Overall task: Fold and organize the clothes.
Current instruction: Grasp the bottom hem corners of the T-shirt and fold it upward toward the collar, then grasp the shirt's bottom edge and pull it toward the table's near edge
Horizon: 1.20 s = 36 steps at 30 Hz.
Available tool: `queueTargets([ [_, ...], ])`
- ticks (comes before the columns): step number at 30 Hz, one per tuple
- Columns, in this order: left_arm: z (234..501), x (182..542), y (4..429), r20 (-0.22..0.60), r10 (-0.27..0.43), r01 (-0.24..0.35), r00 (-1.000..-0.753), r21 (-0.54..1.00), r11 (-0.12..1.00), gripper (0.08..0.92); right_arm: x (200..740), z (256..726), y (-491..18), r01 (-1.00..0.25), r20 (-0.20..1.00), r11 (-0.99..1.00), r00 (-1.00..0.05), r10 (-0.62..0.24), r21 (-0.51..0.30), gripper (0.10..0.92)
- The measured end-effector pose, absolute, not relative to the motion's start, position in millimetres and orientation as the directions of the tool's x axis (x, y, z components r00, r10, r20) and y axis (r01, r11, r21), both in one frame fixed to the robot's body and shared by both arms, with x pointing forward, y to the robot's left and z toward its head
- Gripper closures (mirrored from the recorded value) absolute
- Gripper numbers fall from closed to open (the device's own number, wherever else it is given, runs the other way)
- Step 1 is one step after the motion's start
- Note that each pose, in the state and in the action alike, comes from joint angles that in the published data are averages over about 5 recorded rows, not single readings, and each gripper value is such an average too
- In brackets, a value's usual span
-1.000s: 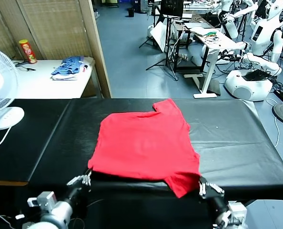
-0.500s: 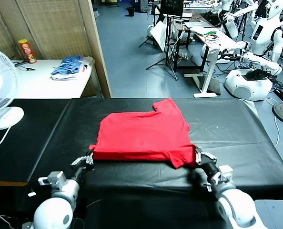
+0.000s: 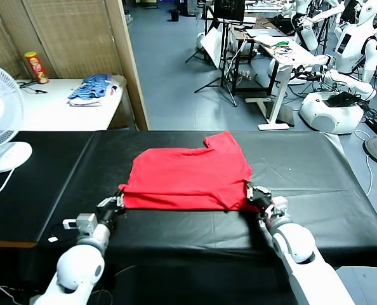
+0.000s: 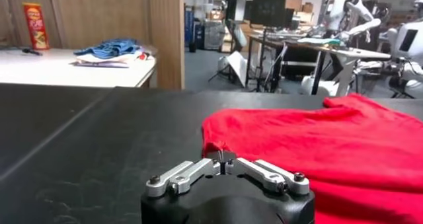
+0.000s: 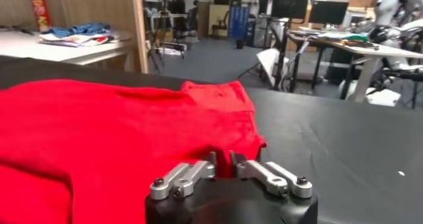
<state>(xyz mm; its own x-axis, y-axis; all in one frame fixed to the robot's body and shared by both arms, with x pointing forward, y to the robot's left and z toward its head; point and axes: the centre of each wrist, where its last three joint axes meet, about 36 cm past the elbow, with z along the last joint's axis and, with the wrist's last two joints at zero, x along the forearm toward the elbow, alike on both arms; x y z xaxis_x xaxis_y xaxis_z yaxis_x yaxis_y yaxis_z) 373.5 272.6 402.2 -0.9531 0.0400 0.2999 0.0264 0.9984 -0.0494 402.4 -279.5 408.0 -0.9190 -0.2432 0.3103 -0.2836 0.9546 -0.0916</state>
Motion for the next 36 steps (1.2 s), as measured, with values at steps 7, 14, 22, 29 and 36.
queueTargets([
  [7,397.4,358.8,270.1,0.327,0.054,0.039,-0.943,-0.052,0.998,0.305,370.8,399.4,-278.2,-0.277,0.346,0.957,-0.909,-0.233,-0.082,0.229],
  [14,388.1,350.6,269.9,0.372,0.059,0.03,-0.926,-0.082,0.996,0.202,363.9,390.2,-274.8,-0.27,0.363,0.959,-0.905,-0.223,-0.082,0.452],
  [22,383.4,349.0,270.7,0.392,0.063,0.022,-0.918,-0.108,0.994,0.406,355.6,391.5,-271.1,-0.242,0.375,0.966,-0.907,-0.194,-0.085,0.856],
  [29,387.0,341.9,268.5,0.403,0.049,0.025,-0.914,-0.064,0.998,0.795,337.7,402.1,-268.9,-0.19,0.436,0.977,-0.89,-0.131,-0.094,0.9],
  [36,390.6,323.3,268.5,0.44,0.013,0.025,-0.898,0.023,0.999,0.874,307.0,413.3,-266.9,-0.176,0.486,0.98,-0.867,-0.111,-0.09,0.9],
])
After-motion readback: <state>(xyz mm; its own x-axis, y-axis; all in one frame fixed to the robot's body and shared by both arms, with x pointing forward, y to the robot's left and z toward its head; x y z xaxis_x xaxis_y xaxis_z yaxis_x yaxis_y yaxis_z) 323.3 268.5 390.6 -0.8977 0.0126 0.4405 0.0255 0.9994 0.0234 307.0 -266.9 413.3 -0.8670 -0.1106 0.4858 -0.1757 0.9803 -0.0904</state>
